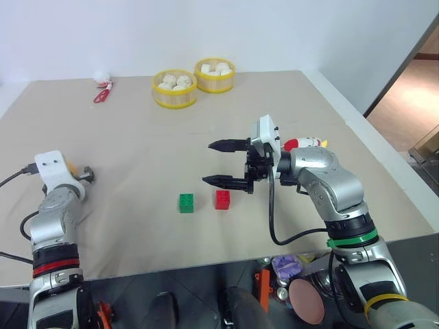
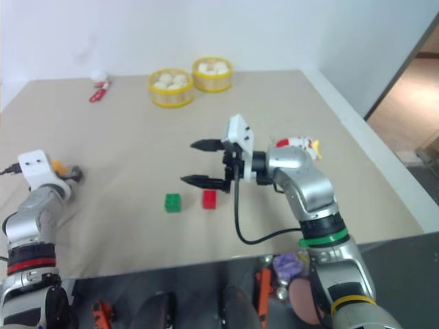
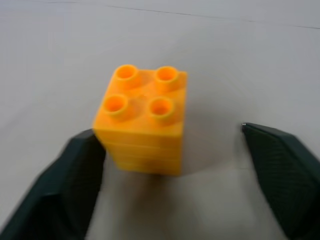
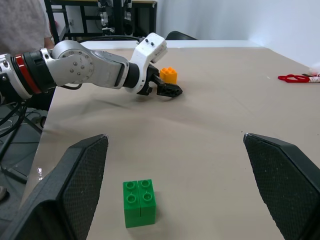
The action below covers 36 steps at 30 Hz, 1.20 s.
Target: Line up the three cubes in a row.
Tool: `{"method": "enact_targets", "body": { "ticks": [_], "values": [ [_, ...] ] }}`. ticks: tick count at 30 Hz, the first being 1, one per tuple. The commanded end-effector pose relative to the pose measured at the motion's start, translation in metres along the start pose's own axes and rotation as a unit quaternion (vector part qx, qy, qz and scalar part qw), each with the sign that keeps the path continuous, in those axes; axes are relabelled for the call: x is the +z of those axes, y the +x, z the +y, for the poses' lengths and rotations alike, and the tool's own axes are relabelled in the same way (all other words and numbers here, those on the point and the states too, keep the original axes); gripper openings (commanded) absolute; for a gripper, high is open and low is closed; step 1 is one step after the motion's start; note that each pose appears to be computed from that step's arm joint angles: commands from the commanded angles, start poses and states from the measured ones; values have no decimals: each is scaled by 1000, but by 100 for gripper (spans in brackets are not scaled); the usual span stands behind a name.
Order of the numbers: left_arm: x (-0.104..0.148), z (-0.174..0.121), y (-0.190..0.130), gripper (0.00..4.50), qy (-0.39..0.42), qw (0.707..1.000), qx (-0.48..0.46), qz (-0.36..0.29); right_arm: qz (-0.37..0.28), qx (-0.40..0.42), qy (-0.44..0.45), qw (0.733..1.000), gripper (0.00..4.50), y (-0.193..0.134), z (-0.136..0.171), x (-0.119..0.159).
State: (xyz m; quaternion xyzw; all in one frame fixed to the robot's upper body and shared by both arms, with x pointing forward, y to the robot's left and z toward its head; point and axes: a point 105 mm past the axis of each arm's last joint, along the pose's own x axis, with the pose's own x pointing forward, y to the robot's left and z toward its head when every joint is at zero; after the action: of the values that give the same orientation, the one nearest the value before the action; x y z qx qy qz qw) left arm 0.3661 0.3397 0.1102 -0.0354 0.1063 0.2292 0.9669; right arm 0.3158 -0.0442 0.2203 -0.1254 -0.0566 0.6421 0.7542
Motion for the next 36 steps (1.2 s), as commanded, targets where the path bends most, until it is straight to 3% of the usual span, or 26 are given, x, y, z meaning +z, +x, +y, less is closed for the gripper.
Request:
{"method": "enact_targets", "body": {
  "ticks": [1, 6, 12, 16, 20, 23, 27, 29, 36],
  "values": [
    [18, 0, -1, 305, 1, 999, 2, -32, -12, -12, -27, 999, 450, -4, -4, 14],
    [17, -1, -1, 132, 1, 1000, 2, -31, -8, -16, -27, 999, 450, -6, -6, 12],
    [20, -7, 1, 132, 26, 999, -9, -43, -6, -18, -27, 999, 450, -7, -8, 11],
    [48, -48, -6, 132, 79, 983, -116, -121, -2, -18, -29, 999, 450, -9, -8, 11],
    [57, -108, -33, 132, 122, 926, -310, -178, 0, -22, -28, 999, 450, -13, -9, 11],
    [38, -139, -66, 132, 152, 840, -493, -165, 2, -30, -31, 999, 450, -15, -10, 12],
    [20, -140, -94, 132, 191, 747, -620, -145, 6, -36, -31, 999, 450, -19, -9, 12],
    [12, -134, -100, 132, 212, 715, -654, -128, 8, -40, -31, 999, 450, -22, -8, 12],
    [6, -119, -100, 132, 253, 653, -705, -113, 13, -56, -29, 998, 450, -28, -7, 12]
  ]
}}
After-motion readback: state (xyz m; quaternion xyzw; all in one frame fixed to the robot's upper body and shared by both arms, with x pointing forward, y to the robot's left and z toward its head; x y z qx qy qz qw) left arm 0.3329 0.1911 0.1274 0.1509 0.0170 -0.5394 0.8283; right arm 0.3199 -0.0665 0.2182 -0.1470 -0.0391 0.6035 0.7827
